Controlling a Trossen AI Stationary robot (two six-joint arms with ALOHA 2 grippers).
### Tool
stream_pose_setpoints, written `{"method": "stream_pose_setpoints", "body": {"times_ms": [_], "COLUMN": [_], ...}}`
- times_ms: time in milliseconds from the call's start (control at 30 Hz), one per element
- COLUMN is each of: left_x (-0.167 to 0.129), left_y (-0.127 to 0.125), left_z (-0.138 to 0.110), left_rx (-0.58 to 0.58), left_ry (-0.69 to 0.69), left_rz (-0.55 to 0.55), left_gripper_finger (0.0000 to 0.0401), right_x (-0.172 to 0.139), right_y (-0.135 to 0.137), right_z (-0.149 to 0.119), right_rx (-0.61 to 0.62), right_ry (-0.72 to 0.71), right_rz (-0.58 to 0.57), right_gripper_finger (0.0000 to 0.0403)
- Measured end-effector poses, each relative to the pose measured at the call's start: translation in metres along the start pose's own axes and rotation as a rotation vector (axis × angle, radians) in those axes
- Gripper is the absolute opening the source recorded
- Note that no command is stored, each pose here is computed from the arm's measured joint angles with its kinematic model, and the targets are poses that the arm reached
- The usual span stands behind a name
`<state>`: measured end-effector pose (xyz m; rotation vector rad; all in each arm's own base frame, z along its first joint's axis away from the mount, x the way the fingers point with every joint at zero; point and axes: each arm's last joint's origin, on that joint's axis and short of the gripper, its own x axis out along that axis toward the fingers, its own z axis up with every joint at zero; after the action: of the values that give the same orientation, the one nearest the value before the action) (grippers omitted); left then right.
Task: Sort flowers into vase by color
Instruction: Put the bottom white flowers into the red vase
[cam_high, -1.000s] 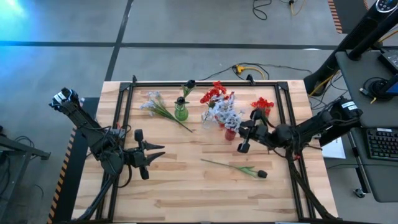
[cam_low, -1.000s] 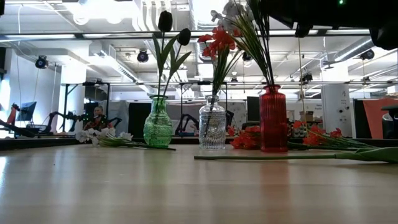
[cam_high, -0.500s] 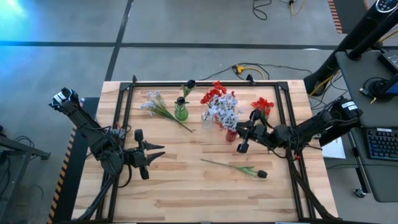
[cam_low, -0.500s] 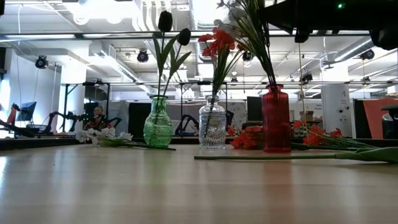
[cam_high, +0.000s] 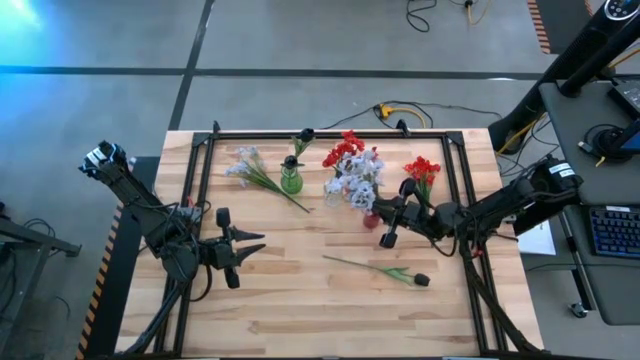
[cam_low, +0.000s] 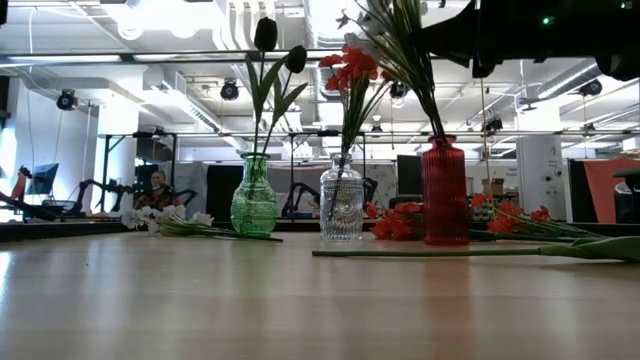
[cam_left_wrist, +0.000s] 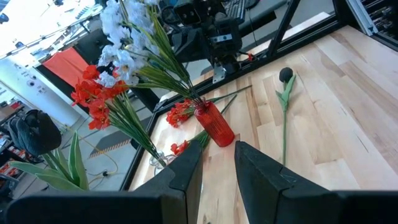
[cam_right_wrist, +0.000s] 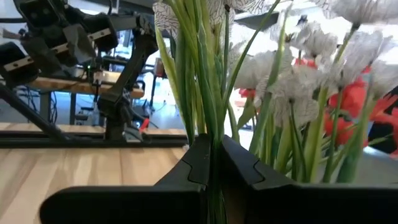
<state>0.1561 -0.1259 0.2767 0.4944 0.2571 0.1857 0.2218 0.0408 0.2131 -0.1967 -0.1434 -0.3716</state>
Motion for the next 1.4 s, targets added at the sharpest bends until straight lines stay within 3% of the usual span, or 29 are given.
{"method": "stream_pose_setpoints", "body": {"times_ms": [633, 1400], "left_x": [0.0, 0.0], "left_y": [0.0, 0.0], "left_z": [0.0, 0.0], "left_rx": [0.0, 0.0], "left_ry": [0.0, 0.0], "left_rz": [0.0, 0.0], "left_gripper_finger": [0.0077, 0.0077], "right_x": [0.0, 0.01], "right_y": [0.0, 0.002], "right_z": [0.0, 0.013], "right_rx": [0.0, 0.083], "right_ry": [0.004, 0.01], "right_rz": [-0.001, -0.042], "right_gripper_finger": [0.0017, 0.0176]}}
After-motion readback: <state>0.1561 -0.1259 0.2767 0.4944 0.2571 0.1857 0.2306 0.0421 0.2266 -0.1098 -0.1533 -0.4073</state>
